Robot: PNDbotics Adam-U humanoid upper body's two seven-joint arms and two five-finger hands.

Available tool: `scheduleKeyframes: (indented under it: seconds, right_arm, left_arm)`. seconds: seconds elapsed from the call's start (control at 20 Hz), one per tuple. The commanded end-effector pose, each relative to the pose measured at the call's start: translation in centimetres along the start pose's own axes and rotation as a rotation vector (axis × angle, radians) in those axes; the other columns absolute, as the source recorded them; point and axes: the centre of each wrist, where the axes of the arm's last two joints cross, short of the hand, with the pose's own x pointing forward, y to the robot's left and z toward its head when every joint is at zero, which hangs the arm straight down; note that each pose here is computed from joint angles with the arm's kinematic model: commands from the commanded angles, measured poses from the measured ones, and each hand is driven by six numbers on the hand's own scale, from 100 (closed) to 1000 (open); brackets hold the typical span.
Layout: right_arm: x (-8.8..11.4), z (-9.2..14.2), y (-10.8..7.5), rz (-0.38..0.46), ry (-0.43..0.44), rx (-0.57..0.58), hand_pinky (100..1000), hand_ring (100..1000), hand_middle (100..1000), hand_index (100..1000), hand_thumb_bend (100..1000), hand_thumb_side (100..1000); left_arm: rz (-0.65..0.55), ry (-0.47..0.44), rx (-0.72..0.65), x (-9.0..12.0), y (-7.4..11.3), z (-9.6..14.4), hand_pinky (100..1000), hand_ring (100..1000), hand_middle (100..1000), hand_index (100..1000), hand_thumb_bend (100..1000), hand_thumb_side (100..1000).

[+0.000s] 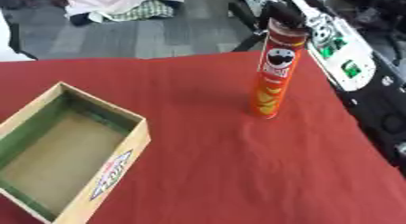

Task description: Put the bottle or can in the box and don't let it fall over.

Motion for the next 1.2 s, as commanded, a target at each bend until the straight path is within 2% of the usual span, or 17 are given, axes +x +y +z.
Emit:
scheduleKeyframes:
  seconds: [0.05,0.25,0.75,1.2]
  right_arm:
    - [-0.1,0.2,-1.6,0.017,-0.003,-0.027,866,954,917,914,154,993]
    - [-0.1,0.4,-1.9,0.018,-0.006,-0.03,866,953,917,914,155,996]
    - [0.6,2.0,-4.2,0.017,-0.034,-0.106,863,950,916,916,148,979]
    - [1.6,3.3,-4.2,0.02,-0.072,-0.076,866,949,915,918,144,996]
  left_arm:
    - [-0.001,-0.036,-0.007,0.8,0.2,-0.6,870,813,827,702,551,439]
    - [-0.002,-0.035,-0.008,0.8,0.2,-0.5,870,814,827,702,549,439]
    - [-0.004,-0.037,-0.011,0.9,0.2,-0.6,871,814,827,703,549,440]
    - [-0.002,-0.038,-0.011,0.9,0.2,-0.6,871,815,827,702,548,440]
